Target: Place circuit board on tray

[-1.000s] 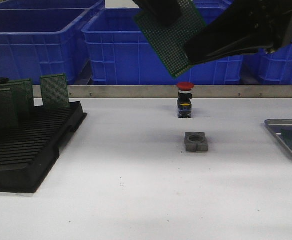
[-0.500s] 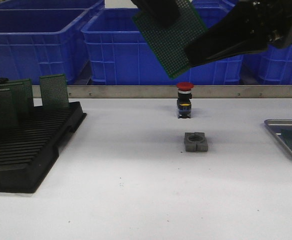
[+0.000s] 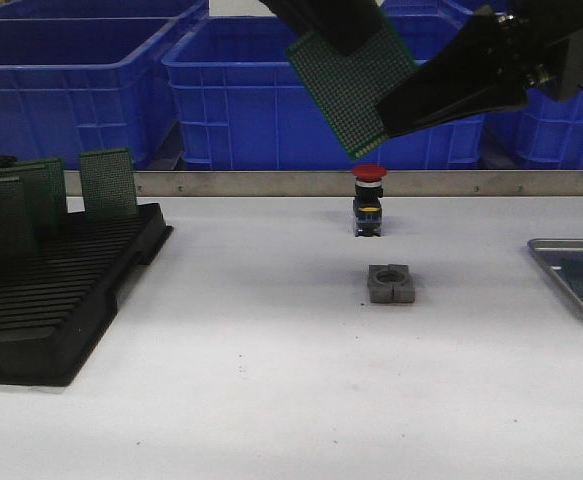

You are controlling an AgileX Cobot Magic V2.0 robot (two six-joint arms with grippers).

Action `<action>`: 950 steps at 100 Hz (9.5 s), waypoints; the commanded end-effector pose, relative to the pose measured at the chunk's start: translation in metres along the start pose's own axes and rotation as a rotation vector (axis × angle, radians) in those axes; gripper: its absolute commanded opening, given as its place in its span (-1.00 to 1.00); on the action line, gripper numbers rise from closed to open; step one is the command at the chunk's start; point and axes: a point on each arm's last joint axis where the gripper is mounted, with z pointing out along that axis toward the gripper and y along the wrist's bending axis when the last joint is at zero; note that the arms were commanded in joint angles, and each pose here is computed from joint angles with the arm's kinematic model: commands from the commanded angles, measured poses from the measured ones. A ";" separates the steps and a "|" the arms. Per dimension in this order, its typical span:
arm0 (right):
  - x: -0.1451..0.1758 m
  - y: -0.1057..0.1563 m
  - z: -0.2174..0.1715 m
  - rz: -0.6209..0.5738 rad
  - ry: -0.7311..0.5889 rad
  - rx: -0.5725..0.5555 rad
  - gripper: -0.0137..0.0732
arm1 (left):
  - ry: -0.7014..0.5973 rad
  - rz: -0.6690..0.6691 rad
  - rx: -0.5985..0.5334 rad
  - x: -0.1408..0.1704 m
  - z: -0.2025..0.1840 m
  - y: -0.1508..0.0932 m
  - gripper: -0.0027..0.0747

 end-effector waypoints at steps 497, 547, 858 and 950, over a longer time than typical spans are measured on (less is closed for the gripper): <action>0.071 0.162 -0.153 0.009 -0.674 1.126 0.48 | -0.746 -0.453 -1.263 0.201 -0.130 -0.184 0.75; 0.080 0.160 -0.148 0.021 -0.659 1.126 0.48 | -0.760 -0.453 -1.283 0.202 -0.130 -0.183 0.29; 0.080 0.160 -0.149 0.021 -0.665 1.137 -0.84 | -0.818 -0.399 -1.470 0.289 -0.061 -0.216 -0.98; 0.080 0.160 -0.149 0.020 -0.665 1.138 -0.84 | -0.818 -0.399 -1.470 0.289 -0.061 -0.216 -0.98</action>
